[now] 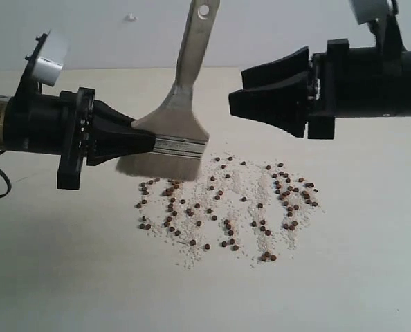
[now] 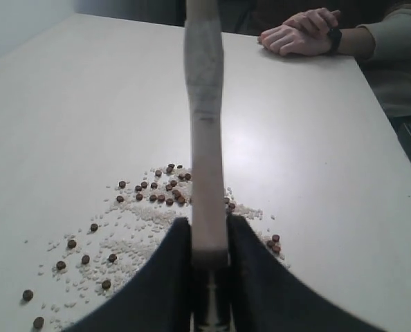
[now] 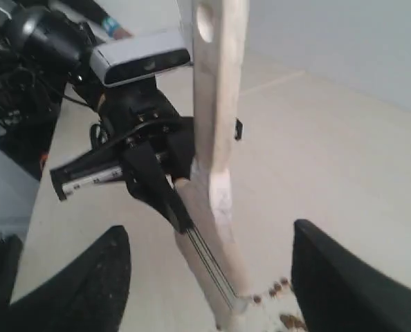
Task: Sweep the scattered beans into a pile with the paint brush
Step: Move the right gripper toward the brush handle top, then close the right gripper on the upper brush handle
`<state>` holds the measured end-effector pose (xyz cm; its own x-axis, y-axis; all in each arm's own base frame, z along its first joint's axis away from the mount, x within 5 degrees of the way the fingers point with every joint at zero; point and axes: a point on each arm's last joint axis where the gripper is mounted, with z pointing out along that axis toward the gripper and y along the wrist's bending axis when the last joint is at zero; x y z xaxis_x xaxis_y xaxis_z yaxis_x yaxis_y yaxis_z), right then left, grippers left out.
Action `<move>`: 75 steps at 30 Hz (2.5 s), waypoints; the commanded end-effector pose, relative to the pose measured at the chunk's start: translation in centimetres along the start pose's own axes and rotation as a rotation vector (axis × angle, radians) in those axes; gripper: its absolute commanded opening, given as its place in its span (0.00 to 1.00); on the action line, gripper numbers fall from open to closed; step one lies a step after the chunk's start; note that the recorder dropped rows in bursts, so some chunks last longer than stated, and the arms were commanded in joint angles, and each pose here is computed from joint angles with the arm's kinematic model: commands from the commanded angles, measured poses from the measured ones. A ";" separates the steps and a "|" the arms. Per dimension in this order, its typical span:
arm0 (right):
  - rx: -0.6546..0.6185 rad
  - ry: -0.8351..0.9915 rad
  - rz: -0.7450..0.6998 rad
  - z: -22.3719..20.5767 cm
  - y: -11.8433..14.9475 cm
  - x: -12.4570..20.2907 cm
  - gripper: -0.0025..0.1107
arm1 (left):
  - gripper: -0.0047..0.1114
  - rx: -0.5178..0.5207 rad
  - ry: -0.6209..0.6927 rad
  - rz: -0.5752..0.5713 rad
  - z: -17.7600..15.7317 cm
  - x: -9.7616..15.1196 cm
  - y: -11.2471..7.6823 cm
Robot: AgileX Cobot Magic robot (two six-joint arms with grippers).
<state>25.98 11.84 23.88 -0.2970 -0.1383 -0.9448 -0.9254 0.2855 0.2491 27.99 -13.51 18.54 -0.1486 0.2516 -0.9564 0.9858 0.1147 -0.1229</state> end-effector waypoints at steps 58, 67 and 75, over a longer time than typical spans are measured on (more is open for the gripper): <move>0.079 -0.268 -0.192 -0.7 2.8 -0.7 0.22 | 0.04 -0.004 0.021 0.001 -1.5 0.6 0.2; 0.136 -0.301 -0.089 -0.5 1.6 -0.4 0.49 | 0.04 -0.005 0.020 0.000 -1.5 0.6 0.2; 0.144 -0.297 -0.067 0.0 0.5 0.1 0.53 | 0.04 -0.006 0.019 0.000 -1.5 0.6 0.2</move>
<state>24.90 11.91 23.88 -0.1427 0.1063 -0.9840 -0.8931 0.4146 0.1743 28.05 -11.94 18.02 -0.1430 0.2932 -0.9453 0.9866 0.1181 -0.1126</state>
